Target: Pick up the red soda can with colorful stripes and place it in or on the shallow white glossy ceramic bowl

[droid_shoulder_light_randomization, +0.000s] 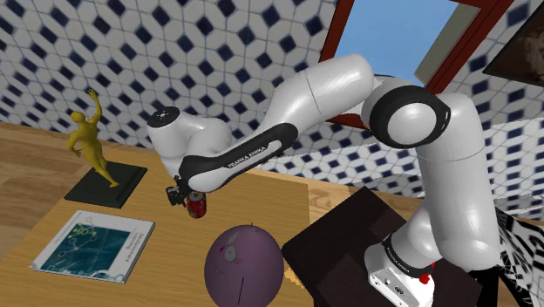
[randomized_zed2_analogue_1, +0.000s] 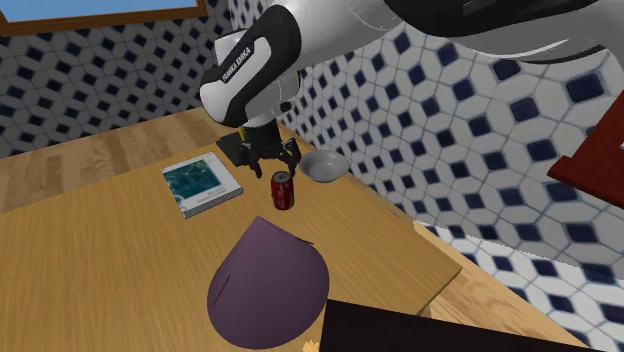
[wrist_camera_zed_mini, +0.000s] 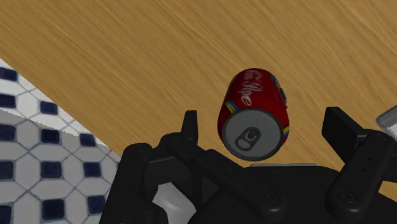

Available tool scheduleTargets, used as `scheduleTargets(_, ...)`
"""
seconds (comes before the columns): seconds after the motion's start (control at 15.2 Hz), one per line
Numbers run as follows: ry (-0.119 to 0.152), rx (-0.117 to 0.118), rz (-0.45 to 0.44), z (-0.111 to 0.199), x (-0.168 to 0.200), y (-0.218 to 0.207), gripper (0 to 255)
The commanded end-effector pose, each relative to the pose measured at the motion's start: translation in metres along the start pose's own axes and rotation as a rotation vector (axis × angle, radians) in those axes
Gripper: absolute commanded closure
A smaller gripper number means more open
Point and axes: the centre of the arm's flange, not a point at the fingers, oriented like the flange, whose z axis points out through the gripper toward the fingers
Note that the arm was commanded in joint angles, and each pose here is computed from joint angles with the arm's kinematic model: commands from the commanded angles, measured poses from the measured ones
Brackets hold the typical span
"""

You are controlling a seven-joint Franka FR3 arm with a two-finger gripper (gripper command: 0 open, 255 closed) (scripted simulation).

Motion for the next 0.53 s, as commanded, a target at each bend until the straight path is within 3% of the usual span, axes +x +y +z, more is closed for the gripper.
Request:
scheduleTargets(0.0, 0.010, -0.016, -0.001, 0.013, 0.012, -0.021, 0)
scheduleTargets(0.46, 0.011, -0.018, -0.001, 0.046, 0.014, -0.023, 0)
